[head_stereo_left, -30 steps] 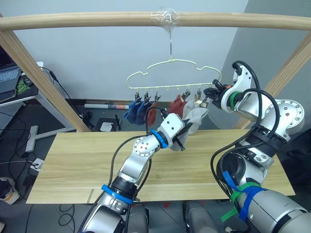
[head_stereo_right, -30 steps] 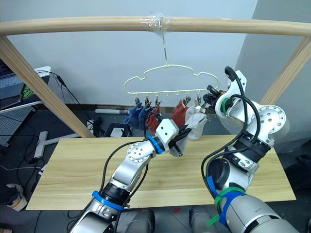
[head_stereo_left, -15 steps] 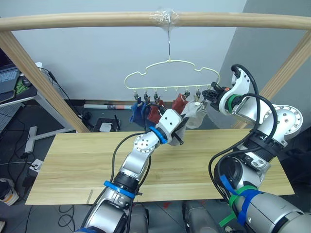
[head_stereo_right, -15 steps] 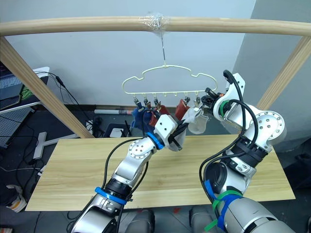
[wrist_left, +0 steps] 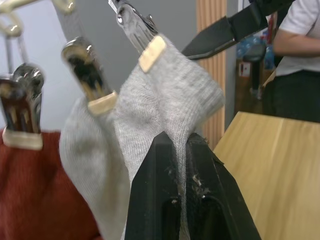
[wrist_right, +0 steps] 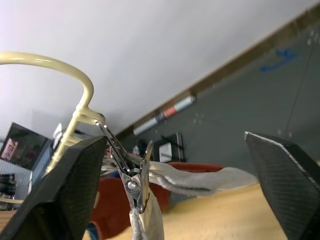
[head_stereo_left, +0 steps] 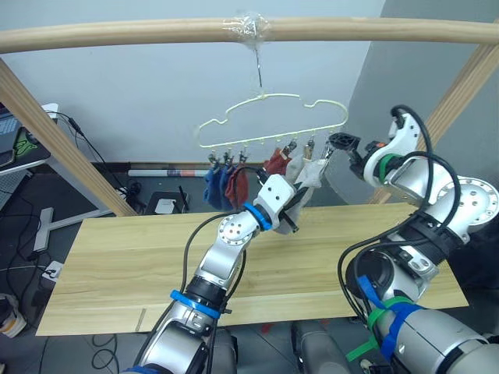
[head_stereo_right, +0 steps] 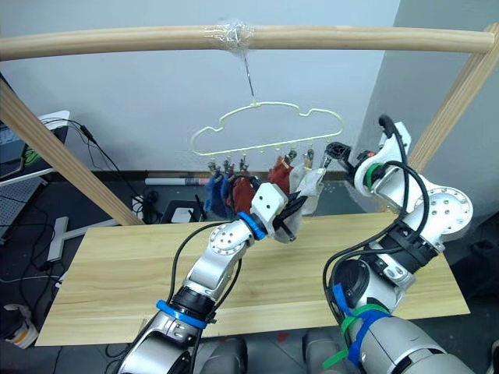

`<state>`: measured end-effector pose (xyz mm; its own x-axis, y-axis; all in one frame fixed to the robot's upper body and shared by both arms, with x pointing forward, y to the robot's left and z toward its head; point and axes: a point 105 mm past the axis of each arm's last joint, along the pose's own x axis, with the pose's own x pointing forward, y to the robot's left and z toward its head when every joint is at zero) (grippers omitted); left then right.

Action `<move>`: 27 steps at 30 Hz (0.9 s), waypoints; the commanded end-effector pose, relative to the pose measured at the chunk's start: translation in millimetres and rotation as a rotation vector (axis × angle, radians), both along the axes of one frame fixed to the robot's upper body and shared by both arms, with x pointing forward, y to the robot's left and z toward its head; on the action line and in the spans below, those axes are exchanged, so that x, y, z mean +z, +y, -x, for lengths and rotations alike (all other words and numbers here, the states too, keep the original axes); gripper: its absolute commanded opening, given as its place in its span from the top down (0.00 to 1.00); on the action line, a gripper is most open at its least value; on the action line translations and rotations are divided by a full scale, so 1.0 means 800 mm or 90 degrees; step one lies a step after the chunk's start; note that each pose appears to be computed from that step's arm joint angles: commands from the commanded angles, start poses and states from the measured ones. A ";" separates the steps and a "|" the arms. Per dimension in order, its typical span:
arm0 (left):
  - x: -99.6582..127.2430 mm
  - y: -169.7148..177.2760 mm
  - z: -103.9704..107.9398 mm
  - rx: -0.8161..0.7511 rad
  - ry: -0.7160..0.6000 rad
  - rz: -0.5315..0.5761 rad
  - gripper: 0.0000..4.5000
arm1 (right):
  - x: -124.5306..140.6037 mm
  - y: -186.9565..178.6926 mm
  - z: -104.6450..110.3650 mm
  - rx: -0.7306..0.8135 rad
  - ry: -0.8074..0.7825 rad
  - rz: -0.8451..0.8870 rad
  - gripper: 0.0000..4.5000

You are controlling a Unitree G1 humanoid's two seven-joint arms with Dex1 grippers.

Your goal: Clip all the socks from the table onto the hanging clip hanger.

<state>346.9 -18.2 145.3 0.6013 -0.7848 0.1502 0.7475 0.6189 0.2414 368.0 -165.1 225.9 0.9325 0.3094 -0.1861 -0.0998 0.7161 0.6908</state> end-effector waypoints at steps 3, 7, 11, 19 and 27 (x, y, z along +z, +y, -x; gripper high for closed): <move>0.017 -0.012 0.007 -0.054 0.130 0.139 0.84 | 0.008 -0.031 0.023 -0.033 -0.062 0.051 0.00; 0.012 -0.012 0.010 -0.071 0.157 0.139 0.57 | 0.004 -0.034 0.031 -0.037 -0.070 0.065 0.00; -0.012 0.008 0.001 -0.048 0.200 0.116 0.31 | -0.009 -0.038 0.050 -0.029 -0.079 0.134 0.00; -0.035 0.133 -0.009 0.062 0.194 0.022 0.01 | -0.037 -0.040 0.078 0.059 -0.101 0.325 0.00; -0.032 0.356 0.022 0.294 0.244 -0.123 0.01 | -0.048 -0.046 0.101 0.192 -0.233 0.510 0.00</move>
<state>333.0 234.4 94.6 0.8254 -0.4758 -0.3038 0.5240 0.8459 0.0990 291.0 -206.2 170.4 0.8900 0.3891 -0.2379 -0.4039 0.9147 -0.0149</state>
